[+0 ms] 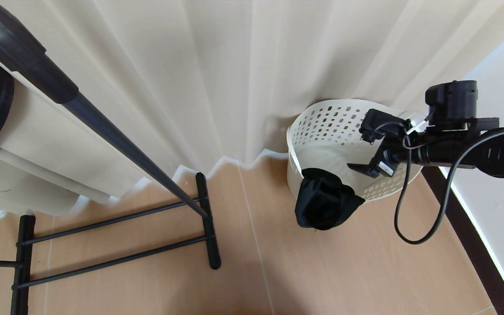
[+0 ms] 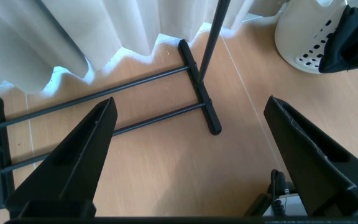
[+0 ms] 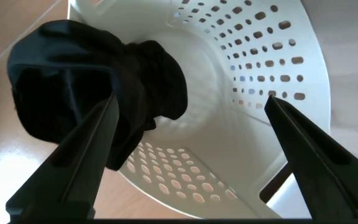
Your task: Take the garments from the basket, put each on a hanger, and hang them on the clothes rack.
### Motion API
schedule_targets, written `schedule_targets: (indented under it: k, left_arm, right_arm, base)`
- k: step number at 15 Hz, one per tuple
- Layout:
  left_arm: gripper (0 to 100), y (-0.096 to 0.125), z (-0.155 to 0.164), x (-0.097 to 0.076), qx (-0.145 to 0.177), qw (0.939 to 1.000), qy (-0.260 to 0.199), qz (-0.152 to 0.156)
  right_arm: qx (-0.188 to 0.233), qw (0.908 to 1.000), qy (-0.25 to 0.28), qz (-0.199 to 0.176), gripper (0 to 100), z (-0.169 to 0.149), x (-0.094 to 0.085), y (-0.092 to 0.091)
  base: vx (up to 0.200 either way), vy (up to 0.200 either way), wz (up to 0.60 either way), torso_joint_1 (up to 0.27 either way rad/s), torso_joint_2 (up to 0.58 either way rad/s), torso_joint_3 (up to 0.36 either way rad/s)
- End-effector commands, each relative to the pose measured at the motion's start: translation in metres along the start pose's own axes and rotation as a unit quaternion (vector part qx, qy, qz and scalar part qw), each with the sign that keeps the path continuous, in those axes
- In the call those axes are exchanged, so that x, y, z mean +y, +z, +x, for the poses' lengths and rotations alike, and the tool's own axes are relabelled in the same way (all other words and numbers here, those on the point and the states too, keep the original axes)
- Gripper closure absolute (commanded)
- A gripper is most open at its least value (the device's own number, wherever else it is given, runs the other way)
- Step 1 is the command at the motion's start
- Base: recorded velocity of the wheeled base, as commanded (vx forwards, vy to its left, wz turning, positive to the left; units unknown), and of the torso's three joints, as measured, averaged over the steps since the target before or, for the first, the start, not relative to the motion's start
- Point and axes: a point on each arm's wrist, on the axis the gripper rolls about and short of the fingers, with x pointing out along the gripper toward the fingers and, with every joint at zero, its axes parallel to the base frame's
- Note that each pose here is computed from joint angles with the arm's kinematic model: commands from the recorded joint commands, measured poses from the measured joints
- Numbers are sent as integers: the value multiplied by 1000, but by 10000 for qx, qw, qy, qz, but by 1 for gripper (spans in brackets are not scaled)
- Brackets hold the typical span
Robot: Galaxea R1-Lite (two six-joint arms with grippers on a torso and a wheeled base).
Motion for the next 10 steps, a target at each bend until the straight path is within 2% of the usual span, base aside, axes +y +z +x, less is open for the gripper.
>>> schedule_targets:
  k: [1, 5, 10]
  left_arm:
    - [0, 0, 0, 0, -2, 10000, -1, 0]
    - [0, 0, 0, 0, -2, 10000, -1, 0]
    - [0, 0, 0, 0, -2, 10000, -1, 0]
  right_arm:
    - [119, 9998, 184, 10, 0, 26, 7, -7]
    - [153, 9996, 246, 32, 0, 50, 10, -13]
    - [94, 9998, 187, 35, 0, 63, 9, -15]
  base:
    - [0, 0, 0, 0, 0, 0]
    - [0, 0, 0, 0, 0, 0]
    - [0, 0, 0, 0, 0, 0]
